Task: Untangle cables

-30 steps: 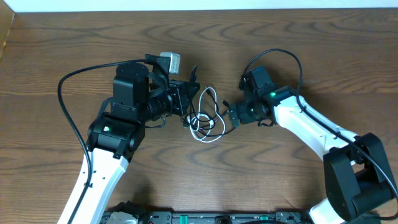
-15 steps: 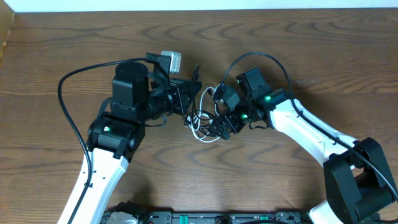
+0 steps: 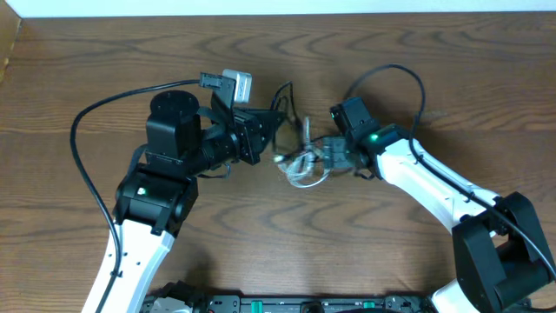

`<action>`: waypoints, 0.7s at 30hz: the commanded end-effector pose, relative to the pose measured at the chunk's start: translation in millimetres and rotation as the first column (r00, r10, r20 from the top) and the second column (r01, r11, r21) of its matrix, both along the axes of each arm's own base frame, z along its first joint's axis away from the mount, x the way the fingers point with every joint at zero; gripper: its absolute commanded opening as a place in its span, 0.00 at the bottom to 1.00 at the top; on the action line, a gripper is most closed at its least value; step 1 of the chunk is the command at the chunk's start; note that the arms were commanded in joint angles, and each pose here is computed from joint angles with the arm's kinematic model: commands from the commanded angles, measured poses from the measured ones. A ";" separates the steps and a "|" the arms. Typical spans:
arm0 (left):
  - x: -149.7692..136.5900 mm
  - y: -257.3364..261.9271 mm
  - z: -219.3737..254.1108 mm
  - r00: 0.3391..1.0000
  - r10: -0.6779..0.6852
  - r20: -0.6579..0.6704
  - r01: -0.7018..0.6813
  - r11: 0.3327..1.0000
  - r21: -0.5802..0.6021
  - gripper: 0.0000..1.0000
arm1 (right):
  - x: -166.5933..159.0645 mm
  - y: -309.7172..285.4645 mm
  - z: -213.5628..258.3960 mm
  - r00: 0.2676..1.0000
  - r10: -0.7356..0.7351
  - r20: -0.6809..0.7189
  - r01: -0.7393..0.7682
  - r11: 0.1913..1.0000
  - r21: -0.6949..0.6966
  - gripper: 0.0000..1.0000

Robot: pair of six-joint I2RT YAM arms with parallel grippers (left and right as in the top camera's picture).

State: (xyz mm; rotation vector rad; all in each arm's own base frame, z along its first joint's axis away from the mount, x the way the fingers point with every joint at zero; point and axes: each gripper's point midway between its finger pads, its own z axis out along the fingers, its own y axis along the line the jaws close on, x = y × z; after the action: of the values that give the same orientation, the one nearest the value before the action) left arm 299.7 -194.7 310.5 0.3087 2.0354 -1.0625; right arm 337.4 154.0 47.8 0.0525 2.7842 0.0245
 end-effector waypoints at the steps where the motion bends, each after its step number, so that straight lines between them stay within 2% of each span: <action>1: -3.0 4.0 2.7 1.000 -0.003 0.010 0.003 1.000 0.005 0.08 | 6.3 -69.5 15.6 0.919 -0.370 0.137 0.388 0.909 -0.149 0.91; 5: 4.2 22.3 -4.7 0.998 0.055 -0.026 -0.054 0.998 0.015 0.08 | -7.3 -112.2 12.2 0.882 -0.463 0.084 0.470 0.854 -0.226 0.91; 8: 12.5 41.3 -7.8 0.992 0.115 -0.042 -0.114 0.993 0.020 0.08 | -14.0 -144.4 11.0 0.841 -0.539 0.056 0.534 0.806 -0.256 0.97; 10: 15.7 49.9 -9.5 0.989 0.142 -0.051 -0.141 0.990 0.022 0.08 | -16.0 -155.0 9.6 0.829 -0.558 0.036 0.547 0.796 -0.259 0.99; 11: 16.5 52.9 -10.5 0.987 0.151 -0.057 -0.150 0.988 0.023 0.08 | -13.3 -151.9 6.3 0.852 -0.524 -0.003 0.509 0.829 -0.230 0.99; 13: 14.9 50.4 -10.1 0.989 0.139 -0.058 -0.138 0.990 0.019 0.08 | -2.0 -124.3 -0.4 0.930 -0.357 -0.082 0.348 0.931 -0.108 0.99; 14: 13.0 46.5 -10.0 0.990 0.125 -0.059 -0.124 0.992 0.017 0.08 | 5.7 -95.0 -1.5 0.976 -0.189 -0.111 0.192 0.981 0.018 0.99; 15: 12.1 44.5 -10.0 0.991 0.119 -0.058 -0.118 0.993 0.017 0.08 | 8.7 -77.5 -0.2 0.989 -0.096 -0.110 0.106 0.990 0.089 0.99; 17: 9.3 37.8 -9.4 0.994 0.098 -0.055 -0.097 0.995 0.016 0.07 | 9.6 -22.0 11.0 0.979 0.197 -0.051 -0.174 0.939 0.295 0.99; 18: 7.8 34.1 -8.9 0.995 0.086 -0.052 -0.085 0.996 0.016 0.07 | 7.5 -5.1 16.3 0.959 0.282 -0.016 -0.259 0.901 0.348 0.99; 19: 5.7 29.9 -8.6 0.996 0.072 -0.051 -0.071 0.997 0.016 0.07 | 1.8 22.9 26.9 0.908 0.415 0.058 -0.399 0.815 0.422 0.99; 21: 1.5 21.6 -7.8 0.998 0.045 -0.046 -0.044 0.999 0.015 0.08 | -6.9 50.0 36.0 0.839 0.527 0.134 -0.525 0.721 0.452 0.99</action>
State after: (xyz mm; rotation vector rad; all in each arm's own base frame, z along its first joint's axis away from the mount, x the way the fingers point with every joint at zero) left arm 311.5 -158.9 295.2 0.1645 2.1081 -1.0034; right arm 357.5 129.4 52.4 -0.0670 2.8130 0.4135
